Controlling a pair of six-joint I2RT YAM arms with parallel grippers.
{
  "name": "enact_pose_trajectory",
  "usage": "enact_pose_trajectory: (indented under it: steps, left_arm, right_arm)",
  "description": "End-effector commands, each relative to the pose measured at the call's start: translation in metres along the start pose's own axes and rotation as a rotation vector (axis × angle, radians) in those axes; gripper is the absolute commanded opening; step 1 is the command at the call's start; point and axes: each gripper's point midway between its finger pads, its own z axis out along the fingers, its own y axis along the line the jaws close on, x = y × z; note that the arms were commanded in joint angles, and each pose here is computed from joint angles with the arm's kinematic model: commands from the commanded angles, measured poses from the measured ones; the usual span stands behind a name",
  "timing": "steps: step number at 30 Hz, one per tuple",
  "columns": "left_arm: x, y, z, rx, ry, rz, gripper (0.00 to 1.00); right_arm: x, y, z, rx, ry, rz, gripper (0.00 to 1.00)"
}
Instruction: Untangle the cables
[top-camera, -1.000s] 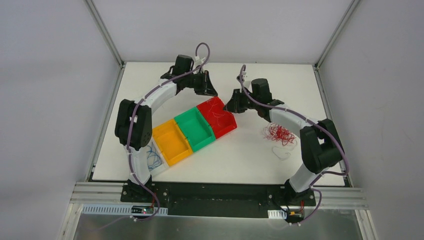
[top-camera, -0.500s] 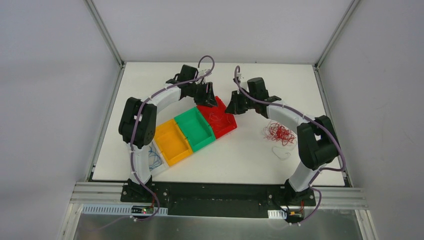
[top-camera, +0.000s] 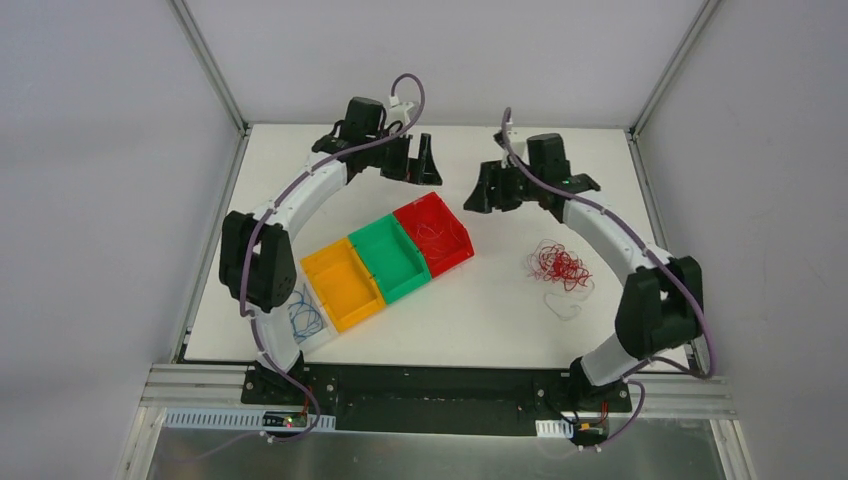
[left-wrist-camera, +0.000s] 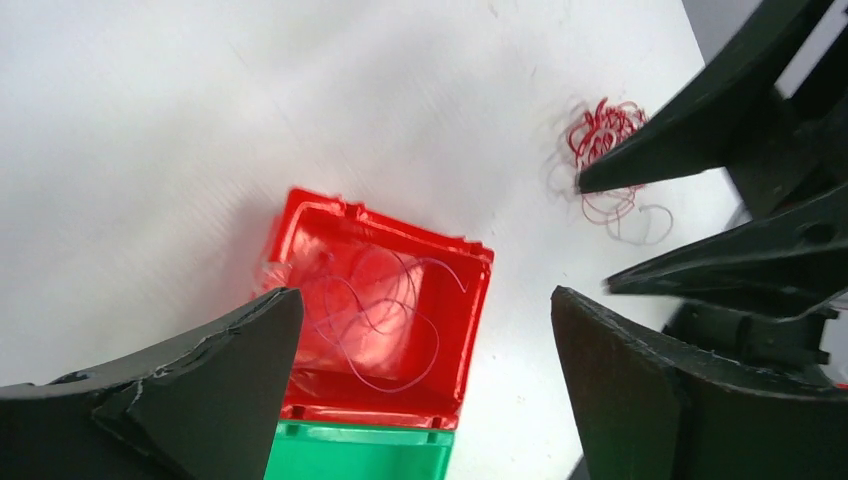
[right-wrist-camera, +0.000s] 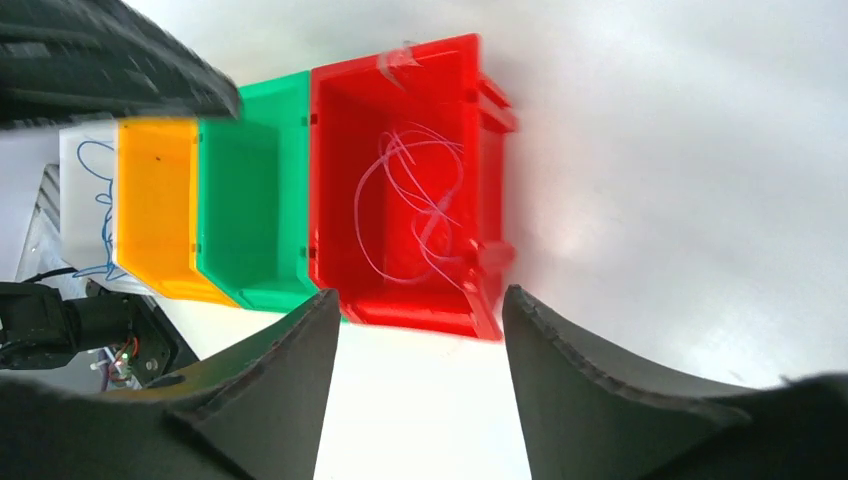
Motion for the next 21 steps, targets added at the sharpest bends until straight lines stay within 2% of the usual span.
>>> enact_pose_trajectory:
  steps: [1,4,7,10,12,16,21]
  left_arm:
    - [-0.047,-0.021,-0.033,-0.010,-0.112,0.206,0.99]
    - [-0.045,-0.049,-0.018,0.100,-0.084,0.246,0.99]
    - [-0.025,-0.102,0.016,0.217,-0.027,0.362,0.97]
    - [0.007,-0.153,0.056,0.343,0.054,0.414,0.89]
    - [0.034,-0.176,0.087,0.418,0.125,0.401,0.81]
    - [0.073,-0.211,0.129,0.500,0.211,0.362,0.66]
    - [0.107,-0.210,0.165,0.435,0.252,0.286,0.65]
  right_arm:
    - [-0.005,-0.005,-0.080,0.066,0.006,-0.053,0.64]
    - [0.033,-0.030,-0.120,0.162,0.119,0.028,0.63]
    - [0.083,-0.060,-0.157,0.275,0.230,0.114,0.59]
    - [0.125,-0.084,-0.184,0.370,0.293,0.212,0.58]
    - [0.142,-0.095,-0.193,0.406,0.301,0.282,0.58]
    - [0.161,-0.109,-0.198,0.438,0.346,0.374,0.55]
    - [0.148,-0.127,-0.188,0.465,0.294,0.416,0.53]
